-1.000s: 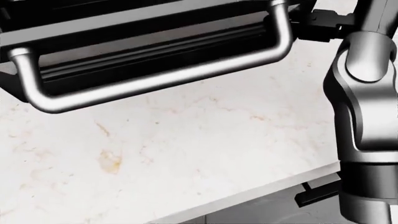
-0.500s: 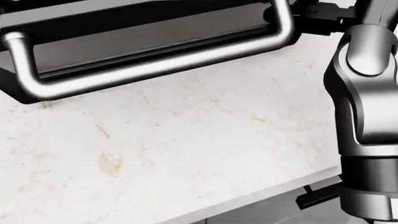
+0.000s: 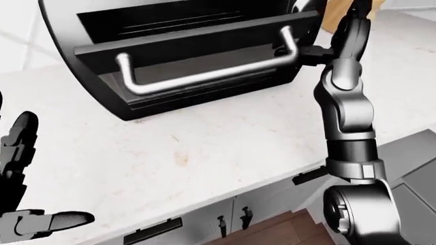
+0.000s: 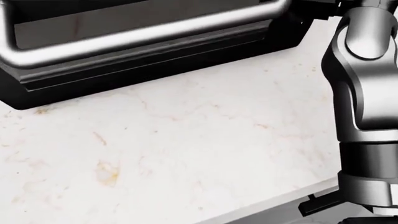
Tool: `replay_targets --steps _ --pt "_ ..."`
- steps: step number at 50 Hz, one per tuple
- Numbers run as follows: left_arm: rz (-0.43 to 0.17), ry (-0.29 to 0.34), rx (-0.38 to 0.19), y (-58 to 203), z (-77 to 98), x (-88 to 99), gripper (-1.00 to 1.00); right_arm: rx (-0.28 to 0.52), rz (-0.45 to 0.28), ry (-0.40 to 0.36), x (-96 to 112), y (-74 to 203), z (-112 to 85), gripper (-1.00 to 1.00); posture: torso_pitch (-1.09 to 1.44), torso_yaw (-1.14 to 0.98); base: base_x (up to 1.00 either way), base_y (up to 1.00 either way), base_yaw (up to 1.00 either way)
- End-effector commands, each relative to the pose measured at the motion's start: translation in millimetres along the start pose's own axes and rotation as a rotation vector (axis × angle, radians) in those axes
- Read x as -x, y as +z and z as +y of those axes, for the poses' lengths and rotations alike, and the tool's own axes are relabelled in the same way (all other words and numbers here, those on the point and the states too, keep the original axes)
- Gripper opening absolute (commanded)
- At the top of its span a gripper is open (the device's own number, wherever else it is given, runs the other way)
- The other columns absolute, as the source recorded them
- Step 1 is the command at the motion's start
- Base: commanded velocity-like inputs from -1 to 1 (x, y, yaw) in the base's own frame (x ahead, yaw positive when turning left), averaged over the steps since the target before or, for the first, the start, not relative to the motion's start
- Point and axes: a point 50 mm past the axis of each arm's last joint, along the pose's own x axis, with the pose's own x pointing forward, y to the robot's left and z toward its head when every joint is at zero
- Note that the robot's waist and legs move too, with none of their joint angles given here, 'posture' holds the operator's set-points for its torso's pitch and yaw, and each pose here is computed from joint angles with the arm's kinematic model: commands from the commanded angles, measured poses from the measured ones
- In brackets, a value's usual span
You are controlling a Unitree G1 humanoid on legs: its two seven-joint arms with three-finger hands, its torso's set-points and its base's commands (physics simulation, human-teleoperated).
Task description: Close the toaster oven door.
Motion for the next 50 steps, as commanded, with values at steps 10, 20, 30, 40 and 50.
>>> replay_targets --steps 10,20,30,40,50 --pt "-0.055 -0.088 0.016 10.5 -13.7 8.9 1.0 -0.048 -0.121 -0.062 -5.4 33.0 -9.4 1.0 0.0 0.0 0.0 0.0 0.0" --pt "-0.066 -0.165 0.054 17.4 -26.0 4.5 1.0 -0.053 -0.122 -0.065 -5.3 34.0 -10.1 1.0 0.0 0.0 0.0 0.0 0.0" --pt "-0.098 -0.221 0.066 30.5 -39.1 -10.5 1.0 -0.056 -0.126 -0.069 -6.3 34.6 -10.9 1.0 0.0 0.0 0.0 0.0 0.0" --pt "-0.098 -0.286 0.092 27.6 -59.7 -19.6 1.0 -0.062 -0.13 -0.075 -7.4 36.2 -12.0 1.0 0.0 0.0 0.0 0.0 0.0" --pt "-0.108 -0.346 0.109 32.0 -79.6 -28.8 1.0 -0.067 -0.131 -0.072 -7.3 37.2 -10.9 1.0 0.0 0.0 0.0 0.0 0.0"
